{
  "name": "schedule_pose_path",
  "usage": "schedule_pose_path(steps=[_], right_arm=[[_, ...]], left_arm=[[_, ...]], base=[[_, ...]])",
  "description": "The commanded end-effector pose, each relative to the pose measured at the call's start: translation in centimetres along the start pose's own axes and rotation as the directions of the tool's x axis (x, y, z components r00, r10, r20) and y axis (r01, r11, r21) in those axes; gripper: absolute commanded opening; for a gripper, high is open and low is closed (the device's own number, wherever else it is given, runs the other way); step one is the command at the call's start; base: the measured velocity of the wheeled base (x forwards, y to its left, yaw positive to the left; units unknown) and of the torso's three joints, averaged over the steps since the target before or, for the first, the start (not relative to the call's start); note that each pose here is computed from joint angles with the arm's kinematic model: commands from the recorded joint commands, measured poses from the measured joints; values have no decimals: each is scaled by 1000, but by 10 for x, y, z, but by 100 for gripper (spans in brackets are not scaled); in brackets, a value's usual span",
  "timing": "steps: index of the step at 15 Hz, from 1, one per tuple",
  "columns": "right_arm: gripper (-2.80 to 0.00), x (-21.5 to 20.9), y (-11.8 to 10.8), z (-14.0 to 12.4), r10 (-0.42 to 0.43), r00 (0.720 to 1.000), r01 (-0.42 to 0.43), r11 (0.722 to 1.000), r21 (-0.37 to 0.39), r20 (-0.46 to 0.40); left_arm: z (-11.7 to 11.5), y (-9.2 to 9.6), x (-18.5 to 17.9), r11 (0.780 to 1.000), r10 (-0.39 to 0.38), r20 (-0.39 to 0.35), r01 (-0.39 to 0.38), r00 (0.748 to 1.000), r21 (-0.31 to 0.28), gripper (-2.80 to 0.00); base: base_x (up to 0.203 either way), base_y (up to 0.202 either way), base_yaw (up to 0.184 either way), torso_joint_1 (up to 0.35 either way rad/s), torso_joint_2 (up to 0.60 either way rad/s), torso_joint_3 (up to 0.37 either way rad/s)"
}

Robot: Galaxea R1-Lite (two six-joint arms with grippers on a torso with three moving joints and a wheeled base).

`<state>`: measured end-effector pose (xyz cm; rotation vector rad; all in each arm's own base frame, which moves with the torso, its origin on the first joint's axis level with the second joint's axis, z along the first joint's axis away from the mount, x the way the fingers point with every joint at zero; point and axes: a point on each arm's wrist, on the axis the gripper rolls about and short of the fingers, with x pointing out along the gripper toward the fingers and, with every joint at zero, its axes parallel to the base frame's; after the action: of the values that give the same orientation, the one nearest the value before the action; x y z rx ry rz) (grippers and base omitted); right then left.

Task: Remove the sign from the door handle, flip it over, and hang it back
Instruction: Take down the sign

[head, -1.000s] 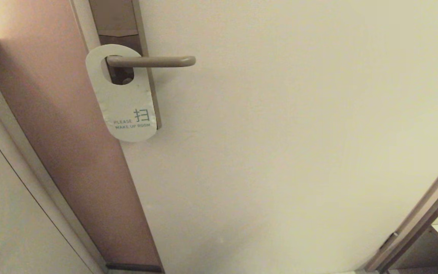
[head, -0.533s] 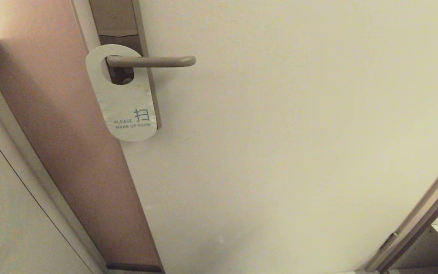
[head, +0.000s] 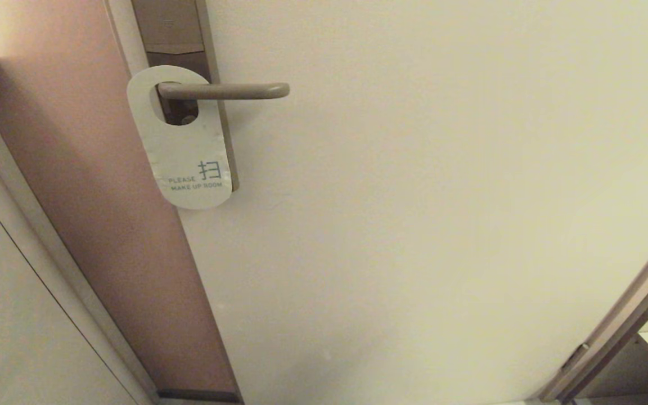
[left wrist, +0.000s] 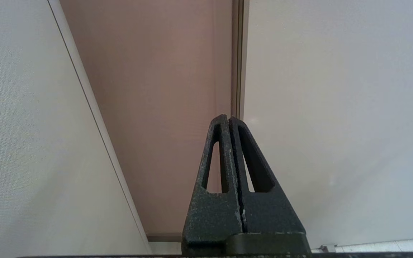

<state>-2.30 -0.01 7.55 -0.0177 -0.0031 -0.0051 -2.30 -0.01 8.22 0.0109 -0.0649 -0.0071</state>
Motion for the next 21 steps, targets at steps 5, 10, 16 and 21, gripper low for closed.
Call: schedule_pose_path(steps=[5, 10, 16, 21], right_arm=[[-280, 0, 0, 0, 0, 1000, 0, 1000, -1, -3], [-280, 0, 0, 0, -1, 1000, 1, 1000, -1, -3], [-280, 0, 0, 0, 0, 1000, 0, 1000, -1, -2], [-280, 0, 0, 0, -1, 1000, 1, 1000, -1, -2]], left_arm=[[0, 0, 0, 1000, 0, 1, 0, 1000, 3, -280], [0, 0, 0, 999, -8, 4, 8, 1000, 31, -280], [21, -1, -5, 995, -45, 91, 36, 995, 91, -280], [68, 0, -1, 996, -34, 85, 26, 996, 89, -280]], base=[[0, 0, 0, 0, 0, 0], [0, 0, 0, 0, 0, 0], [0, 0, 0, 0, 0, 0], [0, 0, 0, 0, 0, 0]])
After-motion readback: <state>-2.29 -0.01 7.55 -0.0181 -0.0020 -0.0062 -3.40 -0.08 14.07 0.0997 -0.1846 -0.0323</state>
